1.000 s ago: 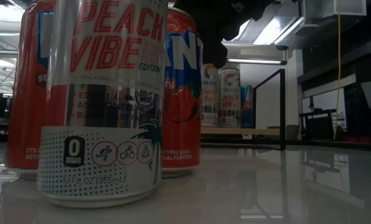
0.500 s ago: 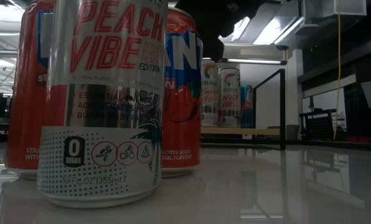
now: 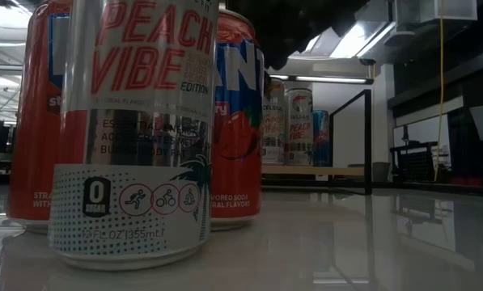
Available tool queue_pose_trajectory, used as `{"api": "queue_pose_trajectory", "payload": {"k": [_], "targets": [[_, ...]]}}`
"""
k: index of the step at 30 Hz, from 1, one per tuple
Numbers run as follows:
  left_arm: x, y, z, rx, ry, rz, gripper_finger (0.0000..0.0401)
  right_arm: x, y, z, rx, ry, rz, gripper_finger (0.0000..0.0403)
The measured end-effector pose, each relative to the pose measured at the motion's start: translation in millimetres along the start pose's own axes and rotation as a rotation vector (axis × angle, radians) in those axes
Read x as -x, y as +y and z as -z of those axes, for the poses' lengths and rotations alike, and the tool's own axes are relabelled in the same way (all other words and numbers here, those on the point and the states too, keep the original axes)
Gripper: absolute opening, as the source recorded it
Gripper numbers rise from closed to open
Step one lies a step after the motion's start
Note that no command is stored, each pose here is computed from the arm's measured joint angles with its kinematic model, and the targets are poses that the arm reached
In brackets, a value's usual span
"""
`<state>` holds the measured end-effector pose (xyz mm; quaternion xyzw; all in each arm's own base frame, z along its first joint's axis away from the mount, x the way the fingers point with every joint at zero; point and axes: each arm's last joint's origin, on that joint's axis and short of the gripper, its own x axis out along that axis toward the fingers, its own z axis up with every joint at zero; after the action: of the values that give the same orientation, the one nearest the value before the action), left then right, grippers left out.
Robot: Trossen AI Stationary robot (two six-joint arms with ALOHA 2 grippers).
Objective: Place canned beverage on shelf
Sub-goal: Put the blue soda can onto the shelf aligned with the other blue soda can
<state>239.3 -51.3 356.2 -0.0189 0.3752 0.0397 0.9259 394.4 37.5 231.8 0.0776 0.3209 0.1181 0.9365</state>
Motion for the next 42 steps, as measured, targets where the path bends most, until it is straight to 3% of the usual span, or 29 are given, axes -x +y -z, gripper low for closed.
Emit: {"api": "queue_pose_trajectory", "payload": {"k": [5,11,25,35,42], "targets": [[0,1,0,0.0,-0.007,-0.028,0.0377,1,-5,-1,-0.033,-0.03,0.198,0.0243],[0,1,0,0.0,-0.011,-0.046,0.0377,-1,8,0,-0.128,-0.072,0.343,0.0243],[0,1,0,0.0,-0.011,-0.047,0.0377,-1,31,21,-0.516,-0.124,0.635,0.0244],[0,1,0,0.0,-0.011,-0.047,0.0377,3,29,31,-0.714,-0.165,0.769,0.0244],[0,1,0,-0.001,-0.011,-0.047,0.0377,3,29,32,-0.736,-0.178,0.777,0.0244]]}}
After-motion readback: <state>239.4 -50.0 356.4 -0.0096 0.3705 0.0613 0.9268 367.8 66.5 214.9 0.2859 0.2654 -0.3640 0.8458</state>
